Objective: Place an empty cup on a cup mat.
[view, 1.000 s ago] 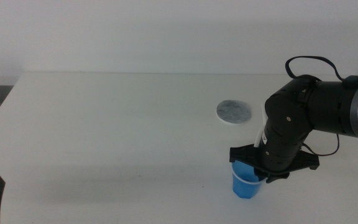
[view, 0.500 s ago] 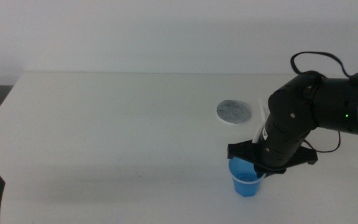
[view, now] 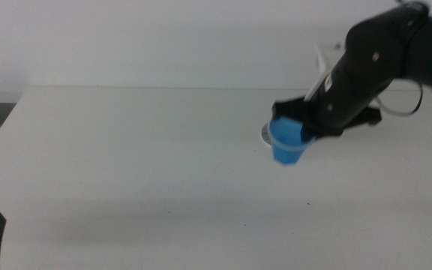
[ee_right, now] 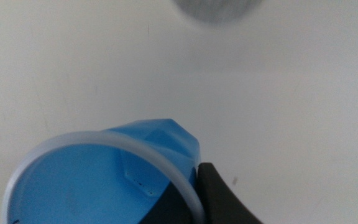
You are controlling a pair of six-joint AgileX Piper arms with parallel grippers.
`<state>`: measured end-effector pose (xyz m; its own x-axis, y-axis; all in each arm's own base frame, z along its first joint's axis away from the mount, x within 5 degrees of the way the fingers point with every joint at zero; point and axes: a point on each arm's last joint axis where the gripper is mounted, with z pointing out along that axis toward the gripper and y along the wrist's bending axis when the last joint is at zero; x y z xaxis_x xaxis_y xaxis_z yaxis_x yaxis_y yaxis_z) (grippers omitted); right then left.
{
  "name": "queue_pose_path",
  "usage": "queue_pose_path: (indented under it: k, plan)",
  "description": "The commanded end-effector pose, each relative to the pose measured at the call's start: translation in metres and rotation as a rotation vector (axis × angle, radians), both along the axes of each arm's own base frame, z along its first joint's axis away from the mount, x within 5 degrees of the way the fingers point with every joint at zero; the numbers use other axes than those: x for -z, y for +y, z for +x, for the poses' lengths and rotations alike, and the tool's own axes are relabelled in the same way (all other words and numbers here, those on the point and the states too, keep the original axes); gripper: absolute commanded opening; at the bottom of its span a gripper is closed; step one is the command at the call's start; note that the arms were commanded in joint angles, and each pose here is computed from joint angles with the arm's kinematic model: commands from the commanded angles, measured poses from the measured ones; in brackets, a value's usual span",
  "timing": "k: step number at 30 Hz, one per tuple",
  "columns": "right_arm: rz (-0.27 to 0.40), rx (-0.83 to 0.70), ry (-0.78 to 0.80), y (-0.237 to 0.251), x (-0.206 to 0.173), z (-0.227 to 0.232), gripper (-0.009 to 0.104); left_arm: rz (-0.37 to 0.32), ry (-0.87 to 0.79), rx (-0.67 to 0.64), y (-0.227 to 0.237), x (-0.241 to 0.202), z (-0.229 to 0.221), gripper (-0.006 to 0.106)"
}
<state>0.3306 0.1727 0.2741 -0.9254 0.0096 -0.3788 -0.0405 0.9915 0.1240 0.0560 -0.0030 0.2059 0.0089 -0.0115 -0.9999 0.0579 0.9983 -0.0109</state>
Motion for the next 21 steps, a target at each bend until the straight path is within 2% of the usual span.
queue_pose_path:
  k: [1, 4, 12, 15, 21]
  plan:
    - [-0.008, -0.011, -0.048, -0.01, -0.013, 0.015, -0.003, -0.008, -0.006, 0.005, 0.0, -0.001, 0.0, 0.094]
    - [0.009, -0.011, -0.06, -0.014, -0.017, 0.039, -0.003, -0.008, -0.006, 0.005, 0.0, -0.001, 0.0, 0.094]
    - [-0.011, -0.002, -0.044, -0.022, -0.009, 0.099, -0.003, -0.006, -0.006, 0.005, 0.0, -0.001, 0.0, 0.094]
    - [0.011, -0.02, -0.006, -0.021, 0.005, 0.111, -0.003, -0.006, -0.006, 0.005, 0.0, -0.001, 0.0, 0.094]
    - [0.0, -0.019, 0.033, -0.024, 0.03, 0.123, -0.003, -0.006, -0.006, 0.005, 0.0, -0.001, 0.0, 0.094]
